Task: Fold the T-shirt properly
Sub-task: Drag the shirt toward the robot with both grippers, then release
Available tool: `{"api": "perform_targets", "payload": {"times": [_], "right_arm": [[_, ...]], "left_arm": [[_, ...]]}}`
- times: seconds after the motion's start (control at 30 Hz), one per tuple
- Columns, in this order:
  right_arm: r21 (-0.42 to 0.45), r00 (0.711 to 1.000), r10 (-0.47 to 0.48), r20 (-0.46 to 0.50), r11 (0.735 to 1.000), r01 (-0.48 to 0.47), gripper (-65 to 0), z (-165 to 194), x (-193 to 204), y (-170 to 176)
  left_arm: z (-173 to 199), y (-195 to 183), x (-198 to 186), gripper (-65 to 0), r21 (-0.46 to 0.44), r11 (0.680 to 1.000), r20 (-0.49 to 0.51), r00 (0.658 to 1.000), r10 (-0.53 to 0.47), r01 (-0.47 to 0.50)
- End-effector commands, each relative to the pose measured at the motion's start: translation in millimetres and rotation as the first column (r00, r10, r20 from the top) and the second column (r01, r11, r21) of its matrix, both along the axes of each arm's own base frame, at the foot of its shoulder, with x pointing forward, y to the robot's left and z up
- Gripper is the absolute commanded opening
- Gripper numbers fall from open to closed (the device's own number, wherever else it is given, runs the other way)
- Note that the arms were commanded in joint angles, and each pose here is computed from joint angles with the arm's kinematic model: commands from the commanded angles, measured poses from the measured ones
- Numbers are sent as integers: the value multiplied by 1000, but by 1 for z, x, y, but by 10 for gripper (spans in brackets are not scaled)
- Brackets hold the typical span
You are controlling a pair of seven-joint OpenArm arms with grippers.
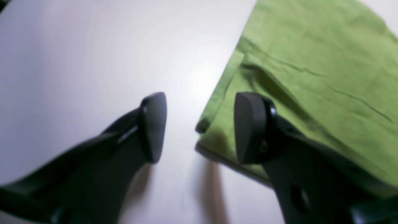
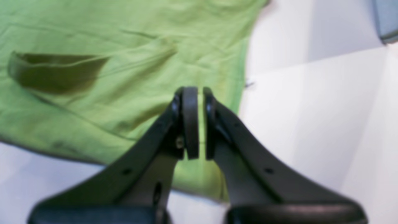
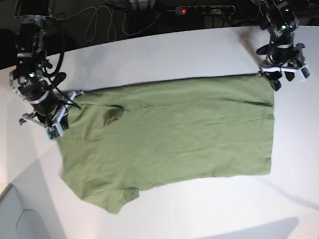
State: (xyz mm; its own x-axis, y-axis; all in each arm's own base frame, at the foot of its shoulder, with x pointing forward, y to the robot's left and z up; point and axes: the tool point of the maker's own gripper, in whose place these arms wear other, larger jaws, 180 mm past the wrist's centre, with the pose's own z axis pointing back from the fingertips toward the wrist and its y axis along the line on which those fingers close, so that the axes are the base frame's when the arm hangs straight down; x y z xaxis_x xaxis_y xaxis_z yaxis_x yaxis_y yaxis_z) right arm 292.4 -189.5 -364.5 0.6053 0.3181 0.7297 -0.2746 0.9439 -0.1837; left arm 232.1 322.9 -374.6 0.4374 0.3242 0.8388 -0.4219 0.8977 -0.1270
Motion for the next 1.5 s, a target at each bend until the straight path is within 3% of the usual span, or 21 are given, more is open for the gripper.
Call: {"api": "perform_targets", "payload": {"times": [0.0,0.27,0.57,0.67,0.83,0.97,1.03,1.27,1.33,1.47], "right_arm": [[-1,999,12,48,1000,-12,-648,13,7,0],[-19,999,10,36,1000,-9,-648,11,3,-7],[-39,993,-108,55,993,110,-648,19,-2,-50],[-48,992,-118,42,992,120,-648,17,-6,-59],[-61,999,-53,-8,997,53,-647,7,-20,-57],[-49,997,-54,-50,997,52,-641,-7,-28,-57],[-35,995,-55,-87,998,52,-598,-20,-33,-55],[-4,987,-51,-149,999,51,-322,-44,-43,-52],[-2,987,-49,-151,999,50,-290,-44,-43,-51],[-7,986,-51,-157,999,50,-300,-45,-44,-53]], "left_arm": [[6,7,3,-315,18,1000,22,1000,6,-6],[-24,-3,10,-315,-38,999,-31,999,-7,6],[-30,-17,13,-323,-57,998,-38,999,-35,33],[-32,-16,9,-427,-56,998,-45,998,-32,30],[-33,-16,8,-634,-57,998,-48,998,-32,29],[-33,-16,8,-650,-59,998,-49,998,-32,29],[-33,-16,8,-650,-59,998,-50,998,-30,27],[-33,-16,9,-650,-59,998,-48,998,-30,27],[-34,-16,8,-650,-58,998,-50,998,-30,27],[-34,-16,8,-650,-55,998,-52,998,-31,28]]}}
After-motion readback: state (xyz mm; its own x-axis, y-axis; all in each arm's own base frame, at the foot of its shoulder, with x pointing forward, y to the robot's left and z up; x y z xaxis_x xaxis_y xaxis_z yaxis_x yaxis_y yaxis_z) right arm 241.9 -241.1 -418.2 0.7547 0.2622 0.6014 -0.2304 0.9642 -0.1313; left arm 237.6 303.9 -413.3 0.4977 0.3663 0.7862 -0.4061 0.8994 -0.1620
